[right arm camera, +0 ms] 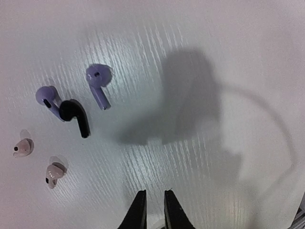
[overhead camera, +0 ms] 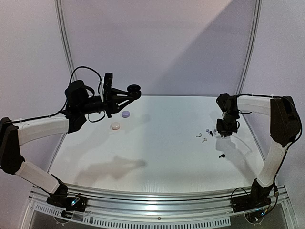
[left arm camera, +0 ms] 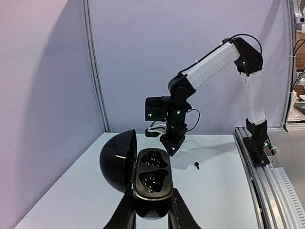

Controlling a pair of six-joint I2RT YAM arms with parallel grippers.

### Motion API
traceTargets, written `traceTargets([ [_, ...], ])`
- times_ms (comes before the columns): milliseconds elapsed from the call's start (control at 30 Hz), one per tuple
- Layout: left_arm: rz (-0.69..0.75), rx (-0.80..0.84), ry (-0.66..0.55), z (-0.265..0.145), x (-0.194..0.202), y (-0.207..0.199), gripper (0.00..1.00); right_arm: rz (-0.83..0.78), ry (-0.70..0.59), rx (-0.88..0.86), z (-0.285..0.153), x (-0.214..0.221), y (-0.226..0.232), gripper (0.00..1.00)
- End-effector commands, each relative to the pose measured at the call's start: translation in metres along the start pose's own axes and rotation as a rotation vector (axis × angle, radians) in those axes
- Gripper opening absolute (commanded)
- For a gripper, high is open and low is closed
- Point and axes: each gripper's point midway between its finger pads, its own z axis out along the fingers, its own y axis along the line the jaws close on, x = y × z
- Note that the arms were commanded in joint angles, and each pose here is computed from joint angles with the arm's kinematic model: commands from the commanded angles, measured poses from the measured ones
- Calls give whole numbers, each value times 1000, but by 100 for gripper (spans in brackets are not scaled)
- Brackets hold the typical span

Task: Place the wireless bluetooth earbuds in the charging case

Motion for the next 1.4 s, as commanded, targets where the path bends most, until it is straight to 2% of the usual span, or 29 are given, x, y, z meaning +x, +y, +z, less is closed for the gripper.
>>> traceTargets([
  [0,13,-6,-1,-2,3,-1,0,65,62,-24,-6,28,-6,21],
  [67,12,-6,0,-1,4,-1,0,72,89,-22,-3,38,-8,26],
  [233,14,-8,-2,-2,3,-1,0,96,148,-9,6,55,-12,27],
  [400,16,-10,0,-3,4,-2,0,134,167,-96,11,62,2,29],
  [500,18,-8,-1,-3,4,-2,0,87,183,-125,12,65,9,34],
  [667,22,-9,-2,-4,3,-3,0,-30,231,-76,15,73,1,42],
  [800,27,-6,-3,-4,3,-4,0,-139,272,-56,15,78,-3,45],
  [1000,30,-4,-5,-5,2,-5,0,-263,367,-16,27,96,-12,45],
  [1367,43,2,-3,-6,3,-7,0,-392,396,-20,28,110,-8,39],
])
